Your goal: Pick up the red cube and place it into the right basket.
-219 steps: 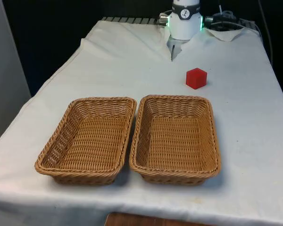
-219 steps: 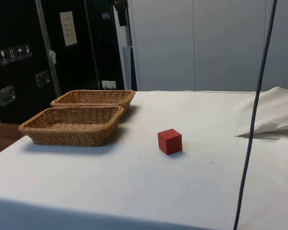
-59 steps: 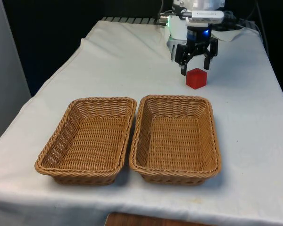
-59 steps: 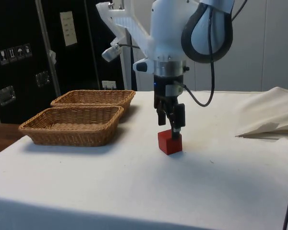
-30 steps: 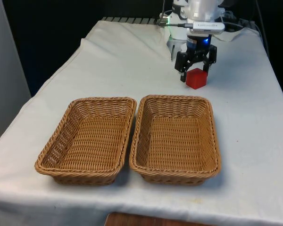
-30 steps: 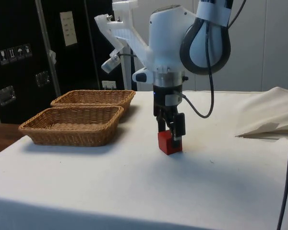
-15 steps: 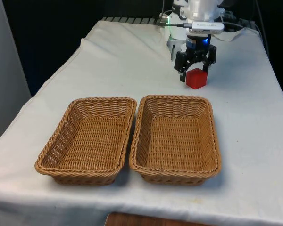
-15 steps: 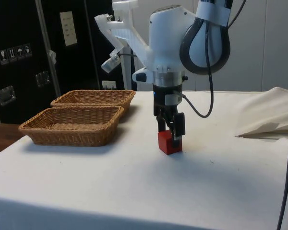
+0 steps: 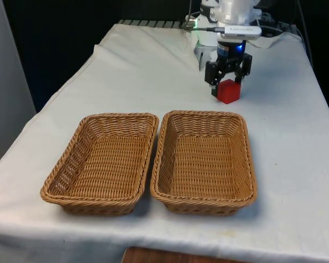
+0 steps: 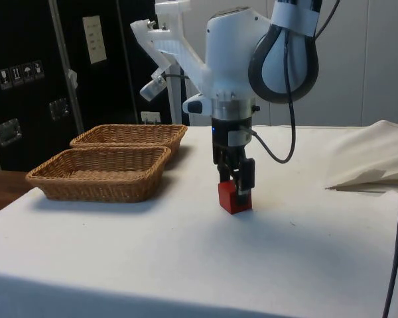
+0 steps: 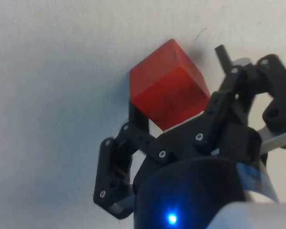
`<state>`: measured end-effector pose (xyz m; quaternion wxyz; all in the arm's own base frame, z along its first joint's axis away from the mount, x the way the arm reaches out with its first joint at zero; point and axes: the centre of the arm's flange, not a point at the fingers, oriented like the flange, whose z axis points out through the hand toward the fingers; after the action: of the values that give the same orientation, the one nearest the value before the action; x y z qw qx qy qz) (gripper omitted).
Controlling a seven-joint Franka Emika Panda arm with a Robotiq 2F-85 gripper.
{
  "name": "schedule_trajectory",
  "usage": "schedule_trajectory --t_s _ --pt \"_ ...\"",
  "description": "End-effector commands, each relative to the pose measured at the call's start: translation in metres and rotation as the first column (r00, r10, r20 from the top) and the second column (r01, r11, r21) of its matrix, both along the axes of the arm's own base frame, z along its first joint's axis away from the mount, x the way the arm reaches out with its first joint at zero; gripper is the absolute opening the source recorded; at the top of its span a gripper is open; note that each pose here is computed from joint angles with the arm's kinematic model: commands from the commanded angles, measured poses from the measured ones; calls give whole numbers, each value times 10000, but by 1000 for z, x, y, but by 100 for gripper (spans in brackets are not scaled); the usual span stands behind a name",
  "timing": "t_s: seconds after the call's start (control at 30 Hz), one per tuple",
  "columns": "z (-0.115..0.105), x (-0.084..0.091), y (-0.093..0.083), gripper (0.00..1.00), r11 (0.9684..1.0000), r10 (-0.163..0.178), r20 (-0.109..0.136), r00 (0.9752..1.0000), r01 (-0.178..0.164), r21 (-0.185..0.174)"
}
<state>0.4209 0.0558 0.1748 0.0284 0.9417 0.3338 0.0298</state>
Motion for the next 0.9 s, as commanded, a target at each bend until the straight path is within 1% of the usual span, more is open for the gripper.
schedule_trajectory --t_s 0.0,0.07,0.1,0.13,0.17,0.2,0.23,0.4,0.43,0.47,0.57,0.6,0.67,0.7,0.73,0.8,0.83,0.87 --pt "1 -1 1 62 10000 -19 10 10000 19 53" --pt "1 -1 1 39 10000 -19 10 10000 19 53" --pt "1 -1 1 19 10000 -19 10 10000 19 53" --pt "1 0 1 8 10000 -19 19 10000 19 57" --pt "1 0 1 2 10000 -19 19 10000 19 57" --pt "1 0 0 2 10000 -10 9 10000 10 7" --pt "1 0 1 2 10000 -19 19 10000 19 57" --pt "1 0 2 3 10000 -9 19 10000 9 59" --pt "0 0 0 3 10000 -10 0 10000 10 3" --pt "2 0 2 3 10000 -30 20 10000 30 59" --pt "9 1 0 3 9998 -187 58 9998 187 85" --pt "14 2 -1 3 9995 -302 85 9995 301 113" --pt "19 2 -1 3 9990 -419 80 9991 418 143" --pt "16 3 1 3 9993 -342 111 9994 340 142" --pt "22 3 -1 3 9988 -472 77 9989 471 158" --pt "30 3 -1 3 9978 -632 73 9980 630 215" --pt "30 3 -1 3 9978 -632 73 9980 630 215" --pt "36 4 -1 3 9969 -747 70 9972 745 268"
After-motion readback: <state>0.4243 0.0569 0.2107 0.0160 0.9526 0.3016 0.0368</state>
